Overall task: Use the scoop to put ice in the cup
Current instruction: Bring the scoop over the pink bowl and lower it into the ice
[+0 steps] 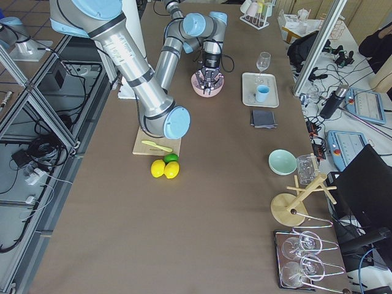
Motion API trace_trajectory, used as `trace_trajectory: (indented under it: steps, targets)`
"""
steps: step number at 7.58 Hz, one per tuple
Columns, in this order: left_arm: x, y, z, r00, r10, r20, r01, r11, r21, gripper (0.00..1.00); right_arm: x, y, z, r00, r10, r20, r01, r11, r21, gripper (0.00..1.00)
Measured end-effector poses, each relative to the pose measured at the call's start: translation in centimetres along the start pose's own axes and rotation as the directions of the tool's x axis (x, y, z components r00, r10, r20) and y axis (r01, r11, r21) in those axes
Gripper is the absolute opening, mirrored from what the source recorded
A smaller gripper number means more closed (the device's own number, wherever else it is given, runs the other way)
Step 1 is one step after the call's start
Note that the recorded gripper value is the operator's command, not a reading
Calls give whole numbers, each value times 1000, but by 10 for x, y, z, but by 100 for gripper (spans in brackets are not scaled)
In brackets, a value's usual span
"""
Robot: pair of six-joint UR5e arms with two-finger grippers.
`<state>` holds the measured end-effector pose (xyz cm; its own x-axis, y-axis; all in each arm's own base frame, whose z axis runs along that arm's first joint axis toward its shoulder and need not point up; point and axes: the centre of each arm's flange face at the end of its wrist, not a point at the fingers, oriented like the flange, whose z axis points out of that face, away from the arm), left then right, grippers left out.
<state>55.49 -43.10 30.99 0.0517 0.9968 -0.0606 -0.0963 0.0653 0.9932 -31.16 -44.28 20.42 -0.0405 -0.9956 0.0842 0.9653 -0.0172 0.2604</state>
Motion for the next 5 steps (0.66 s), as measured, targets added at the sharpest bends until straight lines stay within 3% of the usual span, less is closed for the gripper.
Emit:
trace_trajectory:
  steps: [3, 5]
  targets:
    - [-1, 2, -2, 1000, 0, 3, 0, 1000, 1, 98, 22, -50, -14, 999, -36, 15, 37, 989, -145, 0]
    - [-2, 3, -3, 1000, 0, 7, 0, 1000, 0, 98, 24, -83, -11, 998, -58, 36, 64, 975, -212, 0]
